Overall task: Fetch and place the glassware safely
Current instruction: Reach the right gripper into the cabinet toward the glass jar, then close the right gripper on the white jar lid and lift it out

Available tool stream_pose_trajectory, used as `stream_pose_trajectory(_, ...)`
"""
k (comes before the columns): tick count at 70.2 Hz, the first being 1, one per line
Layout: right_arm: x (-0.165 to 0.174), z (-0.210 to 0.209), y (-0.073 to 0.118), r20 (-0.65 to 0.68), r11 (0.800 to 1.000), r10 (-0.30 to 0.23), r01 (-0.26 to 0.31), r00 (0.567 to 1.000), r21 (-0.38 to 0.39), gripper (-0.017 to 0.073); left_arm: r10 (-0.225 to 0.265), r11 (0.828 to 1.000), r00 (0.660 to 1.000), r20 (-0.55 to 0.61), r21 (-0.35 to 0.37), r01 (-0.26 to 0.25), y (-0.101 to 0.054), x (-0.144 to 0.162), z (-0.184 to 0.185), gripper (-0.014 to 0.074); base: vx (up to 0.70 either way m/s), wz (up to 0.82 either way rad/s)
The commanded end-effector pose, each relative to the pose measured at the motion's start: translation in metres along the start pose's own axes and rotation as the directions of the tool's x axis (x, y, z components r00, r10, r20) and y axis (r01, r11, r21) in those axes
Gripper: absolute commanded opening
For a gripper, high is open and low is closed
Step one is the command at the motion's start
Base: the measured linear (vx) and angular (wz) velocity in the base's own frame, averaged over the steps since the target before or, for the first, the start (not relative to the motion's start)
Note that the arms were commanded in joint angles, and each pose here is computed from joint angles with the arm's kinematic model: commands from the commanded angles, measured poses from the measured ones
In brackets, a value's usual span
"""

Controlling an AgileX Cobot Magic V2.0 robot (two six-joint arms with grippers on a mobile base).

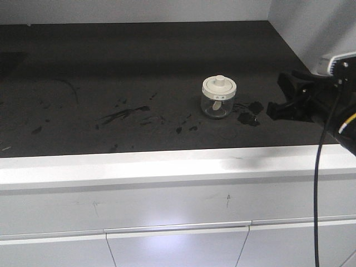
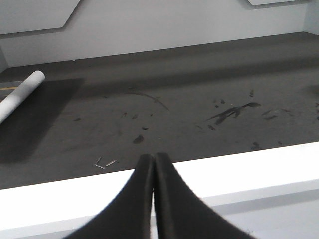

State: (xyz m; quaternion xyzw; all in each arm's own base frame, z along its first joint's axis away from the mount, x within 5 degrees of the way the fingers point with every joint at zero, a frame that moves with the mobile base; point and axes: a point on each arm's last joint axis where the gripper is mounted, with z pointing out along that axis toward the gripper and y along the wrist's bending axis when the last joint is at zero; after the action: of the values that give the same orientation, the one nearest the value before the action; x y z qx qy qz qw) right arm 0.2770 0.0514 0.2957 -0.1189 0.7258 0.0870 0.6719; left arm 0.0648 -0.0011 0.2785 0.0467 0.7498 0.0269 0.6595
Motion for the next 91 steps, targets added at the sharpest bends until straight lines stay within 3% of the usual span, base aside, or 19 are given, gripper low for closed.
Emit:
stream_pose_trajectory(1,-0.028,0.011,0.0,0.138,1.0,-0.012,0.015,0.99,-0.027,0.0356,-0.01,1.0,0.996,0.093,-0.001,0.01,0.001,-0.015,-0.002,-0.0007,0.0,0.0)
stream_pose_trajectory(9,-0.034,0.034,-0.003,0.146,0.999,-0.012,0.016,0.989,-0.029,0.0477,-0.01,1.0,0.996,0.085,-0.001,0.01,0.001,-0.014,-0.002,-0.0007,0.0,0.0)
stream_pose_trajectory(17,-0.039,0.057,-0.005,0.156,0.998,-0.024,0.031,0.987,-0.046,0.0531,-0.01,1.0,0.996,0.084,-0.001,0.01,0.001,-0.014,-0.002,-0.0007,0.0,0.0)
stream_pose_trajectory(35,-0.033,0.104,-0.003,0.193,0.987,-0.045,0.074,0.98,-0.144,0.053,-0.01,1.0,0.999,0.044,0.002,0.01,0.001,-0.01,-0.001,-0.0007,0.0,0.0)
stream_pose_trajectory(47,-0.017,0.132,-0.002,0.216,0.978,0.018,0.027,0.976,-0.205,0.053,-0.01,1.0,1.0,0.024,0.004,0.01,0.0,-0.008,-0.001,-0.0007,0.0,0.0)
stream_pose_trajectory(67,0.012,0.172,0.0,0.156,0.956,-0.024,0.068,0.987,-0.285,0.053,-0.01,1.0,1.0,0.025,0.003,0.01,0.0,-0.009,-0.001,-0.0007,0.0,0.0)
stream_pose_trajectory(91,0.047,0.192,-0.001,0.088,0.953,-0.023,0.049,0.996,-0.298,0.0503,-0.01,1.0,1.0,0.025,0.003,0.01,0.0,-0.009,-0.001,-0.0007,0.0,0.0)
